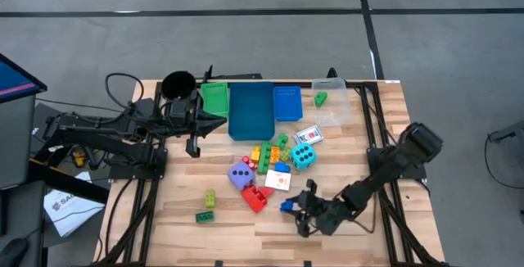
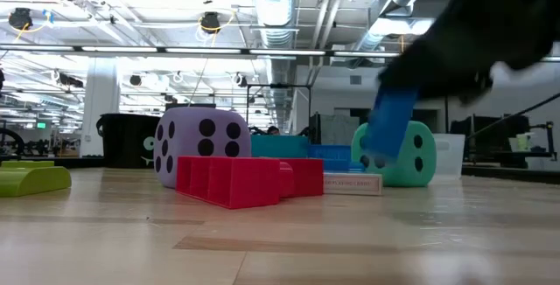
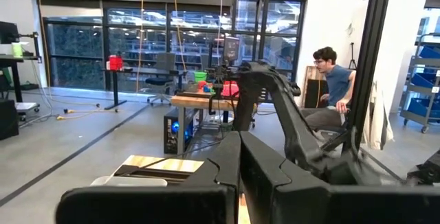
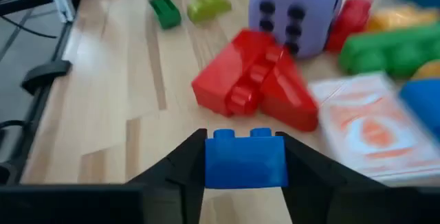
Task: Pick & Place Toys
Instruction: Put the small blue game piece into the dark blue bin
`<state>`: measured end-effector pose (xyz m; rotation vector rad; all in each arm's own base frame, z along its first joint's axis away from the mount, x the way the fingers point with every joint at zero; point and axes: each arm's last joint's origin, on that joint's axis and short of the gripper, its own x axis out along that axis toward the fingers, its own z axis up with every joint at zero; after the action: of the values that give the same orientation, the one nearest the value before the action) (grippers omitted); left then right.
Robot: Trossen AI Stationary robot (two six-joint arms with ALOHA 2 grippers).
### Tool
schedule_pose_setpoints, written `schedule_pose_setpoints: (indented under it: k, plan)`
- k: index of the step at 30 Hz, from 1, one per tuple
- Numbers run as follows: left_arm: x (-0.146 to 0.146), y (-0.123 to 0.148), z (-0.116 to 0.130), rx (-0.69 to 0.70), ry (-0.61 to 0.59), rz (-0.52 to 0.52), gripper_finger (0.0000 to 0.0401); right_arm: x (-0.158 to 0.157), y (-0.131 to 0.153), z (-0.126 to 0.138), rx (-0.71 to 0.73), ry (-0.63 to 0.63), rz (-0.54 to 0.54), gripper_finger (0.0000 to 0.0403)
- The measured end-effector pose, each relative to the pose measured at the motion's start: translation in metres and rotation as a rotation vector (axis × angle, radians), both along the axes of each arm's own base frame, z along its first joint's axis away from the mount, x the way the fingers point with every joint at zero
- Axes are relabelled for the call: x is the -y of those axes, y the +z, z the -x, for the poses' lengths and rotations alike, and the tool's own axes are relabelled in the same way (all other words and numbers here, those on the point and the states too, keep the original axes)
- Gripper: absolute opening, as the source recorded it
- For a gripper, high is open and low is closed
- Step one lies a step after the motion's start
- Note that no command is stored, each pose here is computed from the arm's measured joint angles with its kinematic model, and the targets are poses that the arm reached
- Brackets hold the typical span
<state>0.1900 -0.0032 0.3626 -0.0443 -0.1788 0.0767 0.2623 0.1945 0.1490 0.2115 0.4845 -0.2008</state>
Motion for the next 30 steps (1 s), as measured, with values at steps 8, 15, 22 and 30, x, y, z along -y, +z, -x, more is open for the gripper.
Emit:
schedule_pose_setpoints:
  k: [8,15,22,30]
  plan:
    - [0.000,0.000,0.000,0.002,-0.005,0.024,0.0002,0.030,0.061,0.024,0.047,-0.092,0.204,0.0138]
    - [0.000,-0.001,0.000,-0.001,-0.020,0.079,0.0002,0.057,0.094,0.048,0.083,-0.241,0.322,0.0155]
    - [0.006,-0.007,-0.002,-0.051,-0.064,0.127,0.0002,0.074,0.115,0.066,0.129,-0.359,0.430,0.0139]
    - [0.026,-0.047,-0.026,-0.207,-0.130,0.115,0.0001,0.095,0.132,0.081,0.155,-0.470,0.503,0.0147]
